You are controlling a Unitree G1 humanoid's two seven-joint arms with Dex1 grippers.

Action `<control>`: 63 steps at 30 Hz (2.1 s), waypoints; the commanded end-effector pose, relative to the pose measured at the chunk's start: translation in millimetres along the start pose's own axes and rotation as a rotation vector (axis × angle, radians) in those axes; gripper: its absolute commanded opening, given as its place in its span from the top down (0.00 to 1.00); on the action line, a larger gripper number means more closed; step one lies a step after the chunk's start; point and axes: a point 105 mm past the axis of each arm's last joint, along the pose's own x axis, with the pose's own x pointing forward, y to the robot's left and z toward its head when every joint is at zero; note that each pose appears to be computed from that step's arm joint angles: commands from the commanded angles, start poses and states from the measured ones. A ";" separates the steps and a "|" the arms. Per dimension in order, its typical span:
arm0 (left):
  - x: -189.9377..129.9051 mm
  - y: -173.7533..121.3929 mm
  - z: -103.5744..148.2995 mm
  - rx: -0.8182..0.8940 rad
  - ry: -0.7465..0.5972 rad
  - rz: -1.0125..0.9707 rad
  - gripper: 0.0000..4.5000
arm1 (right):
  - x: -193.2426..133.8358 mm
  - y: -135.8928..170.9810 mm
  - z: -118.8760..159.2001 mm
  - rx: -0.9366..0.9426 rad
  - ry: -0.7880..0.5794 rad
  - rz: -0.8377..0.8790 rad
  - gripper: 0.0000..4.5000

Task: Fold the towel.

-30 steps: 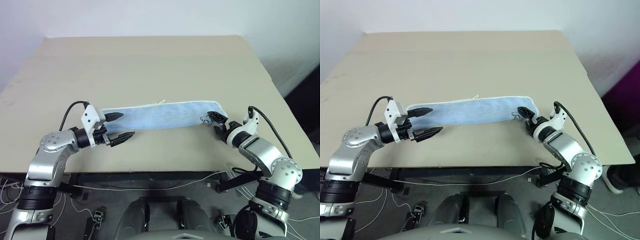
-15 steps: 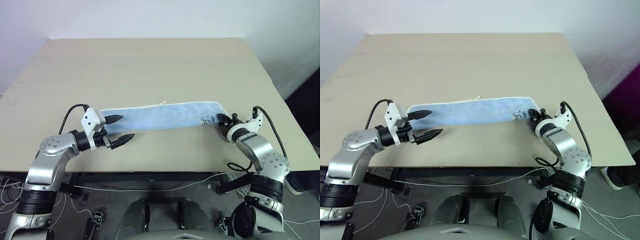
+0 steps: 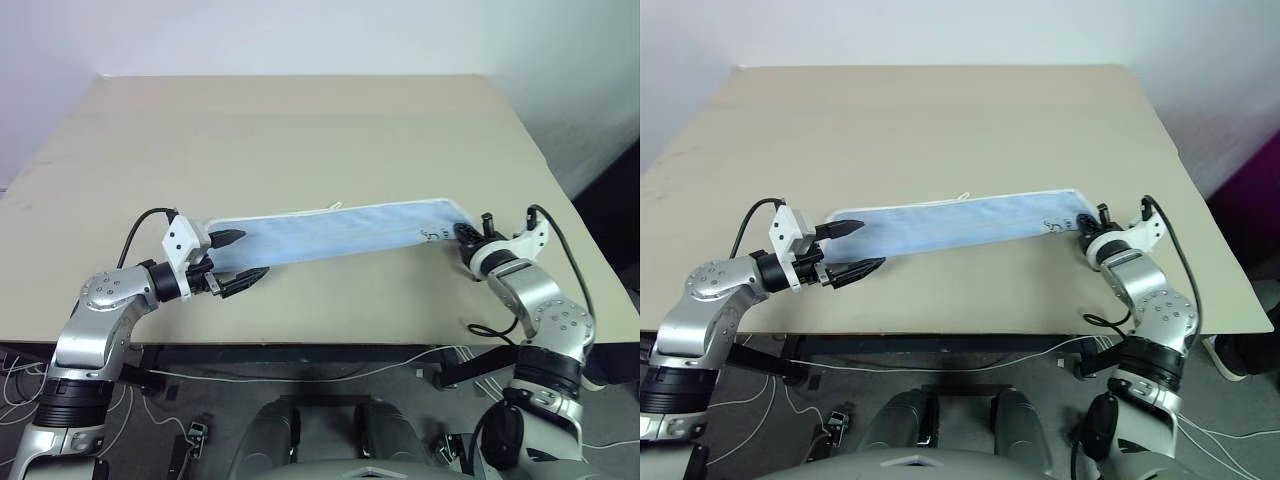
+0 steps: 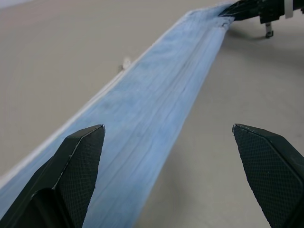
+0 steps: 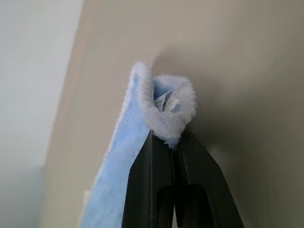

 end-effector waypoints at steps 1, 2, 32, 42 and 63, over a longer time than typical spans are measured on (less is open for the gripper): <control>1.6 0.7 8.4 0.040 -0.024 -0.007 0.00 | -11.1 4.9 41.1 -0.082 -0.108 0.027 1.00; 1.8 0.6 8.0 0.039 -0.024 -0.007 0.00 | -12.5 8.2 45.3 -0.119 -0.111 0.037 1.00; 3.3 -10.6 1.9 0.008 -0.035 0.016 0.00 | -13.1 89.9 -105.3 -1.551 0.359 0.630 1.00; 6.5 -17.2 1.7 -0.104 -0.086 0.051 0.00 | -25.5 95.6 -105.8 -1.493 0.368 0.700 0.49; 14.2 -42.6 -11.9 -0.836 -0.246 0.481 0.00 | 25.8 77.3 -91.9 -1.161 0.346 0.660 0.99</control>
